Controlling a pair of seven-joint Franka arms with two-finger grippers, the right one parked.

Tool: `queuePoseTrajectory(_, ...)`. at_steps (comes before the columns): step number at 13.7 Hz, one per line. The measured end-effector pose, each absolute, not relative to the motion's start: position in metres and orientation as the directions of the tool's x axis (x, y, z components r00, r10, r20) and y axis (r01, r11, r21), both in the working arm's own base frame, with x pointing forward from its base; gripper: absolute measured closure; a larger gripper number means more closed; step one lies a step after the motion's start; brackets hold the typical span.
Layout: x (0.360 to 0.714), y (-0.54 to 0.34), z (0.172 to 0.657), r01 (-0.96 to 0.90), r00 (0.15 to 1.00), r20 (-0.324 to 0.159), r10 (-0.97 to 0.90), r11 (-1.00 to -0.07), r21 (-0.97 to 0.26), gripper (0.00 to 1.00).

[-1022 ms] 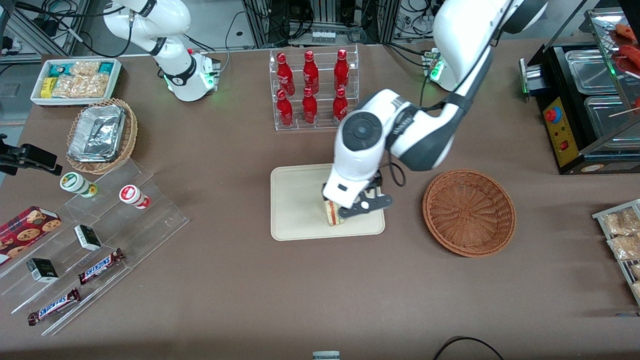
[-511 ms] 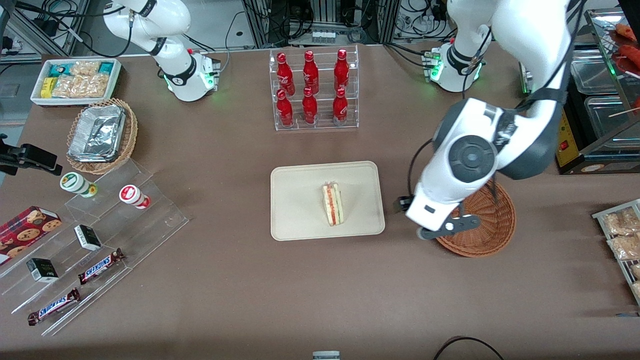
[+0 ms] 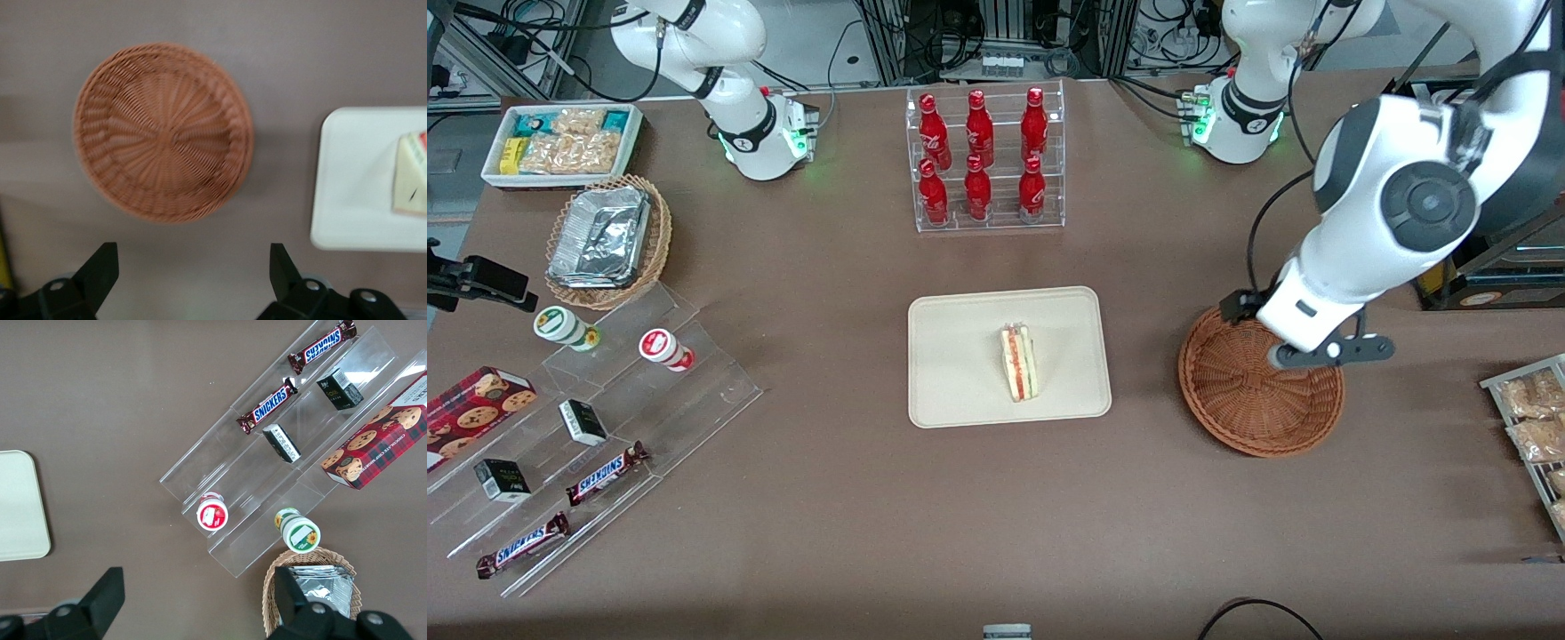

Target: Place sandwich from basket to tray

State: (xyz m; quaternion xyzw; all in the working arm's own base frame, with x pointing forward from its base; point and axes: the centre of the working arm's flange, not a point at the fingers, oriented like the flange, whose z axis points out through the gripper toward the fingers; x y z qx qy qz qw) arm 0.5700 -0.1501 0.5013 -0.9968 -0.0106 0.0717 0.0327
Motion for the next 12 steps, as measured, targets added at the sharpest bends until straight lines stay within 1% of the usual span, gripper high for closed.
queuePoseTrajectory(3,0.552,-0.096,0.527,-0.05,0.98,-0.194,-0.041,-0.998,-0.045,0.0)
queuePoseTrajectory(5,0.544,-0.063,0.541,-0.08,0.974,-0.214,-0.072,-0.996,-0.031,0.0)
queuePoseTrajectory(7,0.539,-0.036,0.552,-0.118,0.968,-0.223,-0.111,-0.993,-0.015,0.0)
queuePoseTrajectory(9,0.537,-0.006,0.567,-0.145,0.966,-0.214,-0.142,-0.989,0.002,0.0)
queuePoseTrajectory(12,0.536,0.021,0.59,-0.149,0.974,-0.171,-0.148,-0.989,0.005,0.0)
